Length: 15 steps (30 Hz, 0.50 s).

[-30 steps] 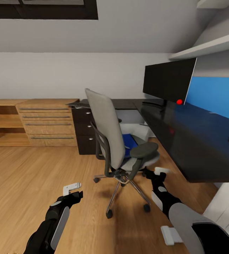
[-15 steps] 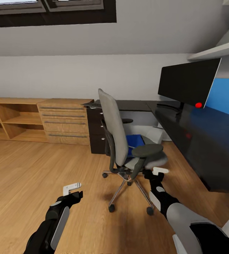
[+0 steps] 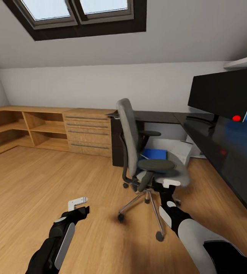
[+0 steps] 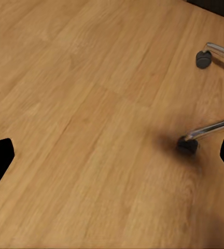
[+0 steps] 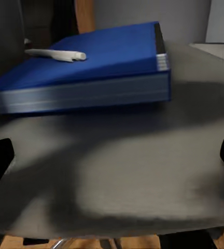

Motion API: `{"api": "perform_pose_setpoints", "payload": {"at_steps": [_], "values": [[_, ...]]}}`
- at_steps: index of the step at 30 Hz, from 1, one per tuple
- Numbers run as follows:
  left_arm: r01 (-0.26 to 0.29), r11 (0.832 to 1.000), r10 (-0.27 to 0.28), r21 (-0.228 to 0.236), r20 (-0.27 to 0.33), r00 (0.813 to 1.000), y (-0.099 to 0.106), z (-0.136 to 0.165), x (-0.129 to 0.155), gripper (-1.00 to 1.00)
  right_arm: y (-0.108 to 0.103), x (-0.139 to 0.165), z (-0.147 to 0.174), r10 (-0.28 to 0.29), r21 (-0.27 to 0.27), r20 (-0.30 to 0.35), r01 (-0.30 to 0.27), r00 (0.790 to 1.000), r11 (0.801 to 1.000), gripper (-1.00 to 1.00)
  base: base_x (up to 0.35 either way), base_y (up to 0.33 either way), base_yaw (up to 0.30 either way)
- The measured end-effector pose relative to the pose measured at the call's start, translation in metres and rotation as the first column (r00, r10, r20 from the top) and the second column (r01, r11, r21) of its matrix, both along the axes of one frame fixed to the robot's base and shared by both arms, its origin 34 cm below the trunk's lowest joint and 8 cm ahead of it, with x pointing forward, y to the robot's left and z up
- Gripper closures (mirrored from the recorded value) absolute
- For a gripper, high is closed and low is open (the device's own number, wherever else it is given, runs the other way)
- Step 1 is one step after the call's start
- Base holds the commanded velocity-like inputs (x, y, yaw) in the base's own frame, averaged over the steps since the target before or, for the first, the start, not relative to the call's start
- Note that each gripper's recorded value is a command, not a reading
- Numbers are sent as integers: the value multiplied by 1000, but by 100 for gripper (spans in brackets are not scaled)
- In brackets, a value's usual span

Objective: In the bedroom, organize the workspace by keeping the computer under the desk, ensuring the monitor is on the desk, placing the keyboard on the desk next to the monitor, placing the mouse on the desk next to the keyboard, moving the folder from the swivel chair onto the desk next to the mouse, stacking the notebook on top of the folder with the pen on top of the notebook, and positioning the swivel chair next to the desk.

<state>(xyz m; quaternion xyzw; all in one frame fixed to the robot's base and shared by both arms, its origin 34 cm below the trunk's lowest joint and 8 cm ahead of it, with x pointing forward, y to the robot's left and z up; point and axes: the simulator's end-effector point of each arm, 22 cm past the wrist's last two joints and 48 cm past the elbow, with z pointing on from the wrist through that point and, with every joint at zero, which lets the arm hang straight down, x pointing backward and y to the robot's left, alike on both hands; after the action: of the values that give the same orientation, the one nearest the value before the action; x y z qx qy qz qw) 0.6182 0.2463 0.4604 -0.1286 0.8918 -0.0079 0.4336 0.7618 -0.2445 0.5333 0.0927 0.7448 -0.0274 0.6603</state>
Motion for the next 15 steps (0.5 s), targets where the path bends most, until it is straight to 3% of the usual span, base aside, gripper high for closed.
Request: {"api": "perform_pose_setpoints", "payload": {"at_steps": [15], "values": [[2, 1000, -3, 4, 17, 1000, -1, 11, -1, -100, 0, -1, 22, 0, -1, 34, 0, 999, 1000, -100, 0, 0, 197]]}}
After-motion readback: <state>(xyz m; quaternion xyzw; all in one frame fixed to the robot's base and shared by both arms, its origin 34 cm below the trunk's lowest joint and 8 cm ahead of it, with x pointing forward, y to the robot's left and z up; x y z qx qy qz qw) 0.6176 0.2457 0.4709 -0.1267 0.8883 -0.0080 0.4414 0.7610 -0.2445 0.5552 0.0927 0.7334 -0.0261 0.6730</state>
